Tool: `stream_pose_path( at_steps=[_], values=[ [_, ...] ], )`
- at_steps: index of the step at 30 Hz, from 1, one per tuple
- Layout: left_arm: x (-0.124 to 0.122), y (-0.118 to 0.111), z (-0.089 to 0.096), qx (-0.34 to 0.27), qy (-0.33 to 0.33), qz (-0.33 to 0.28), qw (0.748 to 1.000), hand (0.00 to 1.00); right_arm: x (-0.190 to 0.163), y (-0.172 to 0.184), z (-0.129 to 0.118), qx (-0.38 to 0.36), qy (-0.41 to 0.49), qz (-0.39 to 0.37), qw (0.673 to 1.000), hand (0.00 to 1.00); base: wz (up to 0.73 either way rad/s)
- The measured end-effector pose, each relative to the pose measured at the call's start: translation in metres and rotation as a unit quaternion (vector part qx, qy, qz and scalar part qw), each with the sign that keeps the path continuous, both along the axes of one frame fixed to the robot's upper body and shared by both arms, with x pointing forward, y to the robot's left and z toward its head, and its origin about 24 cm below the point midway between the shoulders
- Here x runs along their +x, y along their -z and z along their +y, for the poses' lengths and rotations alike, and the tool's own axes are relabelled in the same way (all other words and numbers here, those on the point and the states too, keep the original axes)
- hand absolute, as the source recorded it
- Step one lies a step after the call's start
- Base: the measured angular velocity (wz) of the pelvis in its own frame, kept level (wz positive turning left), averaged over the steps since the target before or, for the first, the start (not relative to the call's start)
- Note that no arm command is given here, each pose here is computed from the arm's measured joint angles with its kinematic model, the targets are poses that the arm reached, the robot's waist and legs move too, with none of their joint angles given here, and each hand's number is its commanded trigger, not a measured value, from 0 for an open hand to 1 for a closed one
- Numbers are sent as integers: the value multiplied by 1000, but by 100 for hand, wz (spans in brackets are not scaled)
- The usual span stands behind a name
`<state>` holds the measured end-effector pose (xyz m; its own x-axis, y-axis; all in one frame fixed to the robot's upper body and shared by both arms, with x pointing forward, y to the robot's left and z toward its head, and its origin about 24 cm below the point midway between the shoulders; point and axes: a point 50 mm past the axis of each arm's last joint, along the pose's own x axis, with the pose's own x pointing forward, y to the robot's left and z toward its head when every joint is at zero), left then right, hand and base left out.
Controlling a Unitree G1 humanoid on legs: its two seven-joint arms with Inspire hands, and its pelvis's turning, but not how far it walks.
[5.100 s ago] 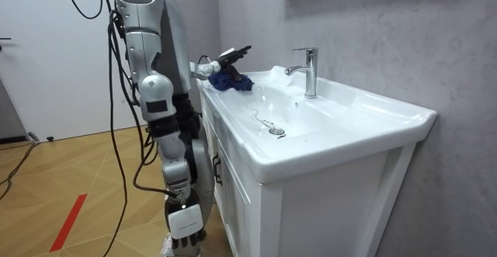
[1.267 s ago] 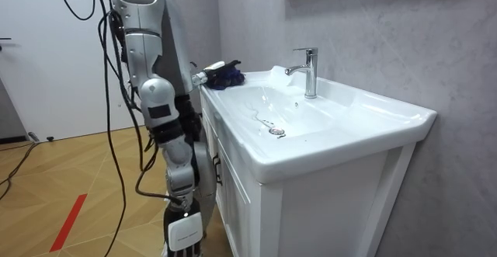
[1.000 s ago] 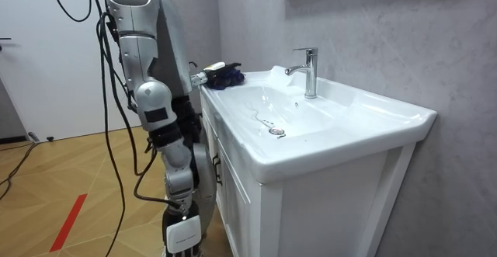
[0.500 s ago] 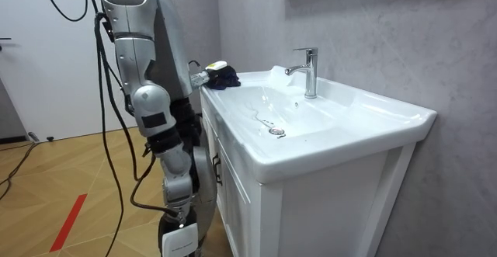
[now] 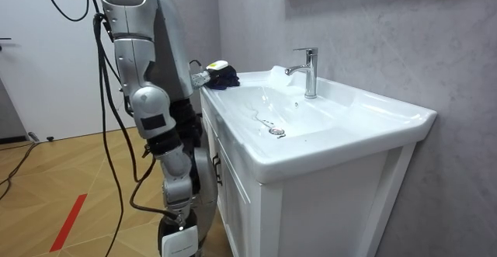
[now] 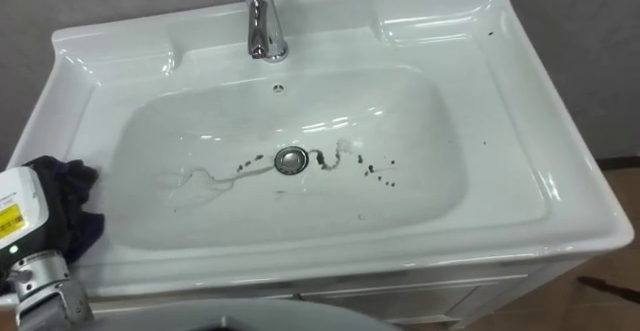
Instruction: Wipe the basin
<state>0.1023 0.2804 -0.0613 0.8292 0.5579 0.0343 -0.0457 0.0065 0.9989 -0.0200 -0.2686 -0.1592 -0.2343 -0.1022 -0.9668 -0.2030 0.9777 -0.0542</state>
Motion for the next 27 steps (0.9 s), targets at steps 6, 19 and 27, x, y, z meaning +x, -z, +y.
stream_pose_path(
  at_steps=[6, 19, 27],
  values=[
    [0, 0, -1, -1, 3, 1, 1000, 100, 12, 0, 0, -3, -6, -20, 1000, 0, 3],
    [7, -3, -3, -4, -5, -17, 1000, 100, 20, 1, -1, -18, -10, -54, 998, 0, 4],
    [29, -17, -9, -49, -13, -73, 996, 100, 34, 3, 2, -21, -10, -88, 996, 0, 14]
  ],
)
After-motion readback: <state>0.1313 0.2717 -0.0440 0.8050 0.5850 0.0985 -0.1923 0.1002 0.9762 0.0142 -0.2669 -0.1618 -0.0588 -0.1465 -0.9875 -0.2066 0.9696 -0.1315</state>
